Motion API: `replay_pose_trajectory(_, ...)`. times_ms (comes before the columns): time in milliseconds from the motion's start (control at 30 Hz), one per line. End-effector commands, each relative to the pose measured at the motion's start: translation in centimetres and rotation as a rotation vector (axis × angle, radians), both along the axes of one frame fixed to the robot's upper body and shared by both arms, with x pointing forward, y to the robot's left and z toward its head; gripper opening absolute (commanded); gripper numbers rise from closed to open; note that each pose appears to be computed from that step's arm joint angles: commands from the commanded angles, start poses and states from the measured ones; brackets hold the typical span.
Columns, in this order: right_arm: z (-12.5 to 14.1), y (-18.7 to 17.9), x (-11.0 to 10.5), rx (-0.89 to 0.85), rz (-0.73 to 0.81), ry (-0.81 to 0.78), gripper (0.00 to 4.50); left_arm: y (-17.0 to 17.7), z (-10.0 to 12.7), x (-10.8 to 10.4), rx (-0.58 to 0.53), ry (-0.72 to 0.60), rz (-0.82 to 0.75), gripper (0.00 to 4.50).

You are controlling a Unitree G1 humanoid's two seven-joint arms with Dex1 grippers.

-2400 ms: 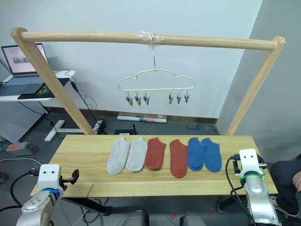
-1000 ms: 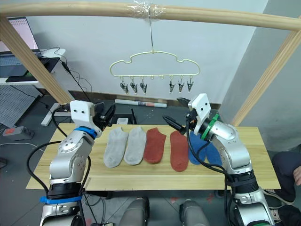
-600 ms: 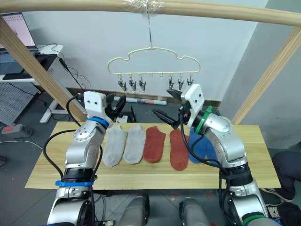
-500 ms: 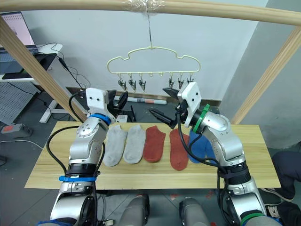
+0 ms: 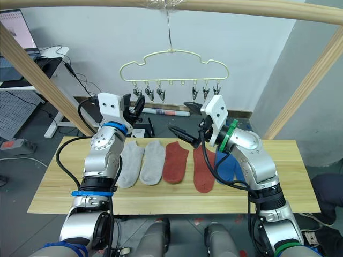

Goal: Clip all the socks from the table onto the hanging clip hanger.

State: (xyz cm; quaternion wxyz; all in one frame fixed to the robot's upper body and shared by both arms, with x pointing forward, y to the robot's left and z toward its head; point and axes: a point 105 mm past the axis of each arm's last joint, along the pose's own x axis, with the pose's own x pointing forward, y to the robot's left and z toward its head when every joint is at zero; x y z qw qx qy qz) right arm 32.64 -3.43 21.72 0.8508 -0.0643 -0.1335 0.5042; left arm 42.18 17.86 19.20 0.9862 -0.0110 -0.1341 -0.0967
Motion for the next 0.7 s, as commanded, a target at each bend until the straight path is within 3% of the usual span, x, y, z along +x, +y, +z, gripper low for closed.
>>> replay_pose_trajectory(33,1.8,0.4,-1.1,0.03,0.045,-0.06,4.5,-0.2,2.1,-0.1,-0.04,-0.072,-0.02,2.45)
replay_pose_trajectory(700,1.9,0.5,-1.2,0.03,0.043,-0.061,4.5,-0.8,3.2,0.2,-0.03,-0.104,-0.025,2.45)
